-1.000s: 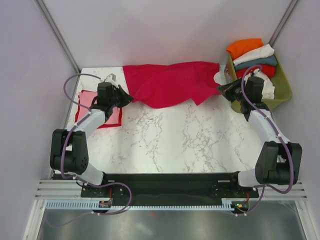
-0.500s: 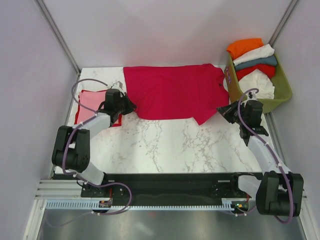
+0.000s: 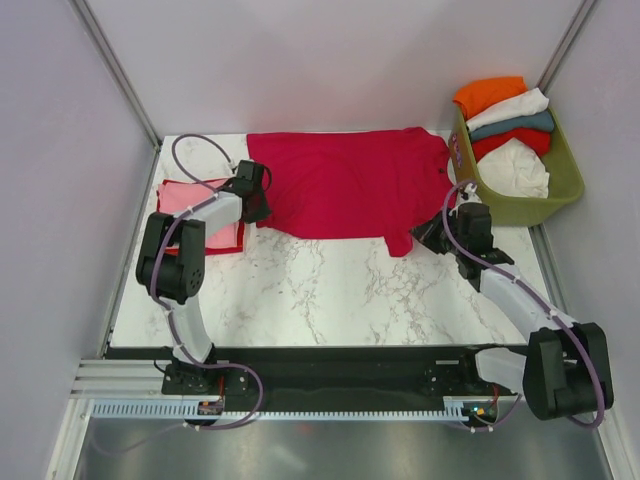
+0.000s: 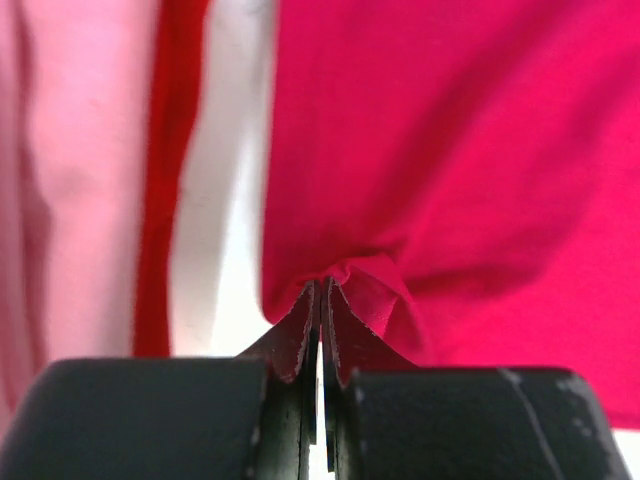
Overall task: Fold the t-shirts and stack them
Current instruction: Flatten the tshirt out
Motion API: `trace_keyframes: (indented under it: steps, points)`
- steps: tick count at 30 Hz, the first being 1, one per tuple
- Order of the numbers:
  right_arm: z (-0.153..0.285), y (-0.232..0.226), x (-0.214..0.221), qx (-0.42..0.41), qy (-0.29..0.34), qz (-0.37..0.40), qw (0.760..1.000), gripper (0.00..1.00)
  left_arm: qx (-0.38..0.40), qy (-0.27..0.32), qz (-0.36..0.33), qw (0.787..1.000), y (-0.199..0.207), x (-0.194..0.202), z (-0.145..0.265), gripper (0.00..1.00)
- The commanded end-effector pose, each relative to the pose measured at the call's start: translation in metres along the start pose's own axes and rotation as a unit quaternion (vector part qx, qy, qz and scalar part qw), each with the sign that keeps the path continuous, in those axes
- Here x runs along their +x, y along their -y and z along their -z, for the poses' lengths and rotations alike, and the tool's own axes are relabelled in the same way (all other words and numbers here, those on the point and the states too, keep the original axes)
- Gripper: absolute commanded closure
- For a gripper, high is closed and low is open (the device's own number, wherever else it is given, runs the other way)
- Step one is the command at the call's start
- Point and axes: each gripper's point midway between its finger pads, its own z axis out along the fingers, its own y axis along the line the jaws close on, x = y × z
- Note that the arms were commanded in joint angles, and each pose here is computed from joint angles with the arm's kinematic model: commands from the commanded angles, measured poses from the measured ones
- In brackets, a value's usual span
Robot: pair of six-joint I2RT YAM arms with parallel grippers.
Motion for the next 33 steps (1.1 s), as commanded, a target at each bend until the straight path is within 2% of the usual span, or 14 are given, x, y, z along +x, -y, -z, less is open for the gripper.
trace_keyframes:
  steps: [1,5,7,13,16,17,19,22,28,33]
  points:
    - [-0.008,-0.012,0.0,0.002,0.015,0.029,0.999,1.0,-0.09,-0.01,0.005,0.996,-0.032,-0.005,-0.008,0.98]
    - [-0.018,-0.019,0.021,-0.006,-0.008,0.029,1.0,1.0,-0.177,-0.027,0.053,0.982,-0.079,-0.007,-0.014,0.98]
    - [-0.019,-0.018,0.022,-0.002,-0.005,0.03,1.0,1.0,-0.165,-0.045,0.08,0.982,-0.09,-0.011,-0.017,0.98]
    - [-0.017,-0.012,0.017,0.015,0.009,0.03,0.999,1.0,-0.202,-0.028,0.16,0.966,-0.152,-0.033,-0.009,0.98]
    - [-0.017,-0.01,0.013,0.026,0.017,0.022,0.999,1.0,-0.217,-0.015,0.171,0.961,-0.163,-0.038,-0.003,0.98]
    - [-0.017,-0.01,0.013,0.028,0.018,0.023,0.999,1.0,-0.205,-0.015,0.168,0.964,-0.159,-0.037,-0.002,0.98]
    - [-0.016,-0.008,0.012,0.032,0.022,0.022,0.999,1.0,-0.133,-0.011,0.146,0.98,-0.131,-0.042,-0.007,0.98]
    - [-0.01,-0.008,0.002,0.043,0.04,0.023,0.998,1.0,-0.07,-0.007,0.116,0.991,-0.093,-0.038,0.003,0.98]
    - [0.015,0.012,-0.051,0.099,0.101,0.023,0.99,1.0,-0.003,0.025,0.106,0.994,-0.06,-0.037,0.042,0.98]
    - [0.031,0.024,-0.088,0.123,0.128,0.008,0.984,1.0,0.029,0.041,0.101,0.994,-0.045,-0.029,0.072,0.98]
